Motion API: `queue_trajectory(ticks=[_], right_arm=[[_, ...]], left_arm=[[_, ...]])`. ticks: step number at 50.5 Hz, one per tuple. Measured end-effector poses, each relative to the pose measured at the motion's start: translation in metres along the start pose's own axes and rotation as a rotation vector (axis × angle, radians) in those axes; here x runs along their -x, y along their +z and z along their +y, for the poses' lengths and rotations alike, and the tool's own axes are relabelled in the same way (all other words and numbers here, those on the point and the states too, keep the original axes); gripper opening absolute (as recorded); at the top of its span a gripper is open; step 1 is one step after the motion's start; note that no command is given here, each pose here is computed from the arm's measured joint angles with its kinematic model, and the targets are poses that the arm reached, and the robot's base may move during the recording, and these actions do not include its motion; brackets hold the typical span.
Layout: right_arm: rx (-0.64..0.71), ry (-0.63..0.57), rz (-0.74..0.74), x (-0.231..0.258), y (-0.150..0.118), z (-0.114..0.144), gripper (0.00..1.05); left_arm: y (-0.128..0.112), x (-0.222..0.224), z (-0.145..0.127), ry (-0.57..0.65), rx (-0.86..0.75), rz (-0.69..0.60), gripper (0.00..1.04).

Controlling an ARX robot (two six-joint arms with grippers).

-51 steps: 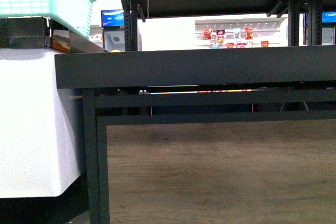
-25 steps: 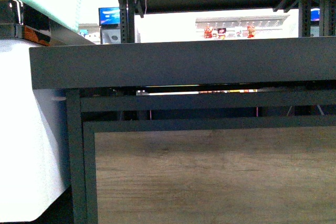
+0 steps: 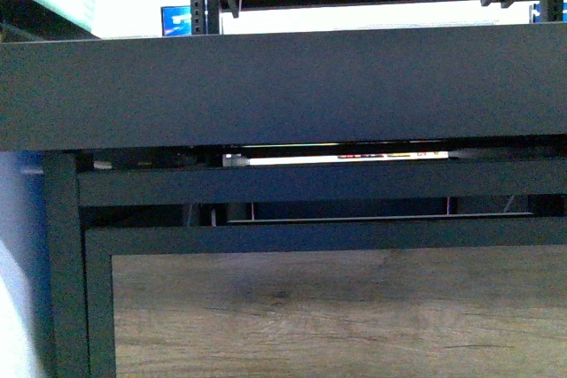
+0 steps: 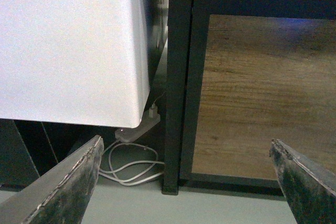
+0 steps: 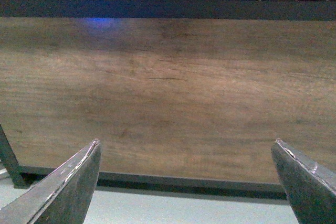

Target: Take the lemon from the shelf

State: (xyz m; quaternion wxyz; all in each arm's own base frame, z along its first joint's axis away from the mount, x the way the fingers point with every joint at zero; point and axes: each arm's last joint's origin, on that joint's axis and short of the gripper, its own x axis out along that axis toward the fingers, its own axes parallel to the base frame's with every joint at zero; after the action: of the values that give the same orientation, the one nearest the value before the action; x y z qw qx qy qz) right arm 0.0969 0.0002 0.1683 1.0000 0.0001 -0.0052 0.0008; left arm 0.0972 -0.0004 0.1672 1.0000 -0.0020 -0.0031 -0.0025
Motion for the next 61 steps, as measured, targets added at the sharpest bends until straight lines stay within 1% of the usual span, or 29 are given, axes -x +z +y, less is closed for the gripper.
queue_trajectory(ticks=[61], right_arm=[[0.0, 0.001, 0.0, 0.0, -0.0001, 0.0, 0.97]], left_arm=[[0.0, 0.0, 0.0, 0.0, 0.0, 0.0, 0.97]])
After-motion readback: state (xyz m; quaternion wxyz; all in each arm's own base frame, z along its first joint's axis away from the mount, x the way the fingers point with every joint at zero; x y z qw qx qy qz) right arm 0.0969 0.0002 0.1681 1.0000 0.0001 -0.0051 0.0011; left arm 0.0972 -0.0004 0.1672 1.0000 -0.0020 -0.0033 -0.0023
